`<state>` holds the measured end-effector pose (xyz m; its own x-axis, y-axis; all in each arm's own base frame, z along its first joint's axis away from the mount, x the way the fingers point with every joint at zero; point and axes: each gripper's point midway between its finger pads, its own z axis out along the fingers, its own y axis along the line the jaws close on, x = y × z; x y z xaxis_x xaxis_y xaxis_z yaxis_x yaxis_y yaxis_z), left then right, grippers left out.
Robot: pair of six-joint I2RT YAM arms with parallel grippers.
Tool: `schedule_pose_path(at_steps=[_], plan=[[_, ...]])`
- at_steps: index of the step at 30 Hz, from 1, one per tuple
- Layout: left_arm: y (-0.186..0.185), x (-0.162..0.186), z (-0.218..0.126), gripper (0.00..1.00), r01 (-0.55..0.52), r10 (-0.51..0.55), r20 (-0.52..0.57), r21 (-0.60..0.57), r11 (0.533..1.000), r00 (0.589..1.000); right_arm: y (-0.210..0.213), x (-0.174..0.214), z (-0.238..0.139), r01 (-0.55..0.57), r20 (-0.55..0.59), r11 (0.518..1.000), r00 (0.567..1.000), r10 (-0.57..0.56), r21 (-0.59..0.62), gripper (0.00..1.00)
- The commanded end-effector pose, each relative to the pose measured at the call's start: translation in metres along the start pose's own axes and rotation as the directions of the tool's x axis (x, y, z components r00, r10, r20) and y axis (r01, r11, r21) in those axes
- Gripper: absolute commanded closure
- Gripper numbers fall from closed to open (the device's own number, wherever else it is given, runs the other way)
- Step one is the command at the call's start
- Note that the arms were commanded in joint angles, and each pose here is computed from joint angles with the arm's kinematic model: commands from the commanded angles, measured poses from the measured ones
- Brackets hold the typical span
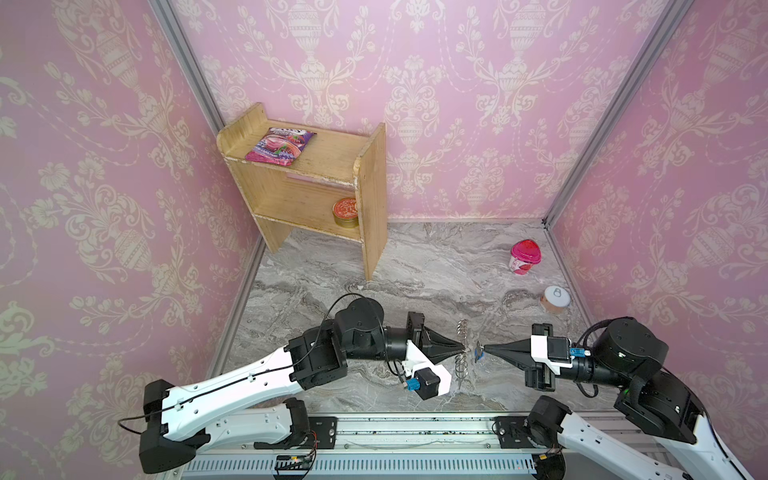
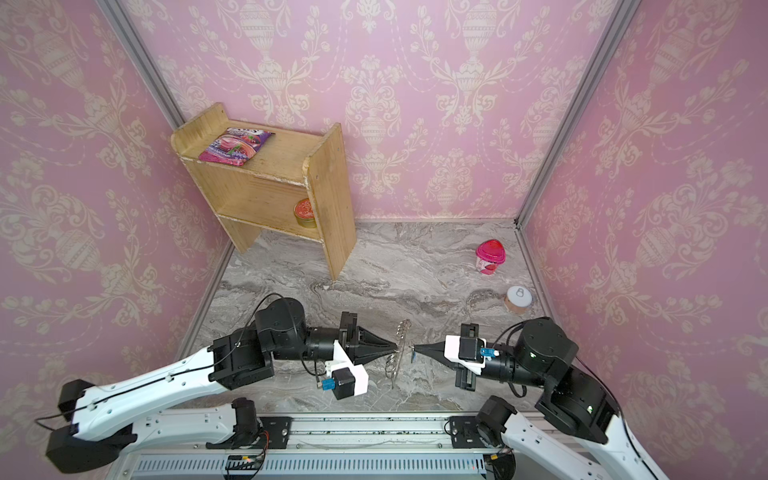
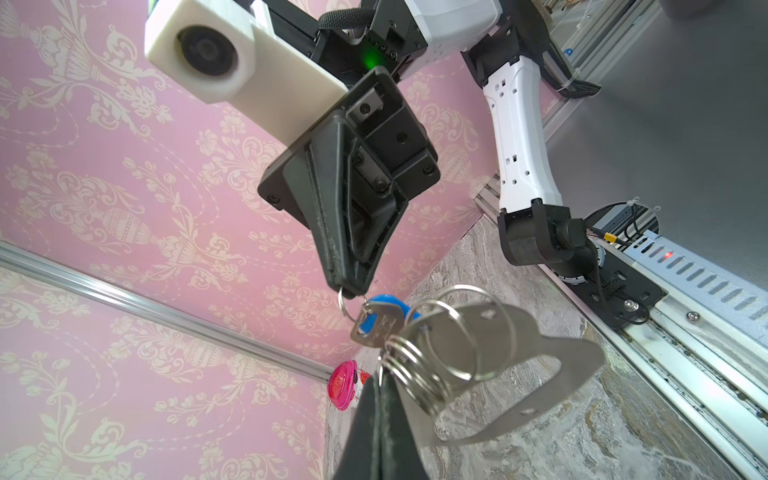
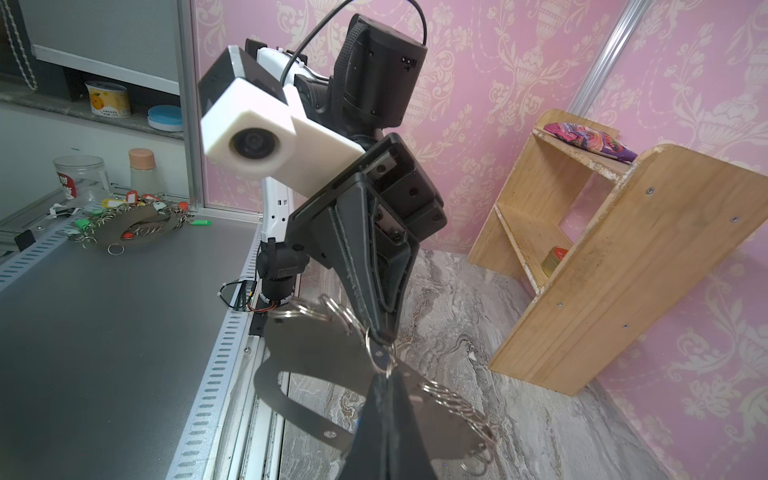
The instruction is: Put the keys on the keyring
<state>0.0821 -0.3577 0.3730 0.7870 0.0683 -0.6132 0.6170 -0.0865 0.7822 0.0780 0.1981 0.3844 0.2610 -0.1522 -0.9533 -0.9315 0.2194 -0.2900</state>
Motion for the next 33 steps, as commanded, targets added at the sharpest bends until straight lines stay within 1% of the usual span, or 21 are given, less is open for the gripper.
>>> schedule_pose_path(at_steps=[1, 7, 11, 14, 22, 28, 33], plan=[[0.006, -0.019, -0.005, 1.00, 0.027, -0.027, 0.070, -0.009, 1.000, 0.997, -0.001, -0.007, 0.002, 0.016, 0.016, 1.000, 1.000, -0.016, -0.004, 1.00], [0.005, -0.012, -0.004, 1.00, 0.036, -0.035, 0.045, -0.007, 0.999, 0.998, 0.003, -0.012, 0.002, 0.009, 0.025, 0.999, 1.000, -0.008, -0.040, 1.00], [0.005, -0.003, -0.002, 1.00, 0.020, -0.020, 0.004, -0.016, 1.000, 1.000, 0.004, -0.012, 0.002, 0.005, 0.019, 0.999, 1.000, -0.004, -0.043, 1.00], [0.008, 0.008, -0.001, 1.00, -0.015, 0.013, -0.046, -0.046, 0.999, 0.999, 0.003, -0.012, 0.002, 0.002, 0.015, 0.999, 1.000, -0.002, -0.036, 1.00], [0.016, 0.027, 0.002, 1.00, -0.124, 0.107, -0.127, -0.131, 0.984, 0.986, -0.005, -0.007, 0.006, -0.014, -0.003, 1.000, 1.000, 0.014, -0.003, 1.00], [0.022, 0.026, 0.001, 1.00, -0.166, 0.143, -0.135, -0.180, 0.970, 0.980, -0.008, 0.000, 0.011, -0.028, -0.030, 1.000, 0.999, 0.029, 0.008, 1.00], [0.025, 0.027, 0.002, 1.00, -0.189, 0.162, -0.148, -0.186, 0.964, 0.976, -0.015, 0.004, 0.012, -0.035, -0.044, 0.998, 0.998, 0.037, 0.042, 1.00]])
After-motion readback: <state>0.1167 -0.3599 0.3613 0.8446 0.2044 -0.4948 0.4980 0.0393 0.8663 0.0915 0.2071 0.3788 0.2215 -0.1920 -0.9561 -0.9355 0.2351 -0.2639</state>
